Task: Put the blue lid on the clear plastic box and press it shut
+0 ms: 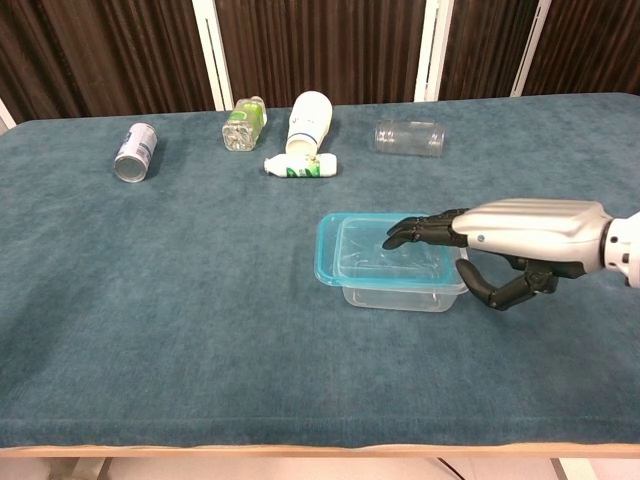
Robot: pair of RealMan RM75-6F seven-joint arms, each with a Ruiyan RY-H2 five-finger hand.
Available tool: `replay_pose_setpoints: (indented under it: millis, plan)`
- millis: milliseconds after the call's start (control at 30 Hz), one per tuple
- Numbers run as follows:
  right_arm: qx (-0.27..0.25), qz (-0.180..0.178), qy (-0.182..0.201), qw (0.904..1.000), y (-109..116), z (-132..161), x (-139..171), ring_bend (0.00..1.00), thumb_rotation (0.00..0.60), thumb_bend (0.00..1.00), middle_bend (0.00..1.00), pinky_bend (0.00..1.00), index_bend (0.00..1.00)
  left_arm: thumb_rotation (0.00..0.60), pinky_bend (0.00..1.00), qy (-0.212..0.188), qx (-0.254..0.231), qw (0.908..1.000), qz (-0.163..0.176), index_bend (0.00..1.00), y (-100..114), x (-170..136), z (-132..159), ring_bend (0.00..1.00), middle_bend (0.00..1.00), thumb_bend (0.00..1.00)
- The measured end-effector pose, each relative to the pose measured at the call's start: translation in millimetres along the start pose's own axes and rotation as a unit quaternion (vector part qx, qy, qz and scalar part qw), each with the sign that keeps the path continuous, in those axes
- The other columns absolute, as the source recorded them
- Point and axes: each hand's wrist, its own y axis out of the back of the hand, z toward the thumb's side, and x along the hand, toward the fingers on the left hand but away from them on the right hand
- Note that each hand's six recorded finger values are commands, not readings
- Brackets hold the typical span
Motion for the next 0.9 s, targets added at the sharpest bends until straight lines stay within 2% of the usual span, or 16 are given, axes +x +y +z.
replay_pose_setpoints:
  millis: [900]
  plan:
    - [-0.005, 0.001, -0.010, 0.9999, -3.1, -7.3, 9.5, 0.09, 0.600, 0.99, 0.11, 0.11, 0.11, 0.600, 0.29, 0.001, 0.001, 1.0000, -0.002, 0.27, -0.4, -0.1, 0.1, 0.11, 0.19, 0.40]
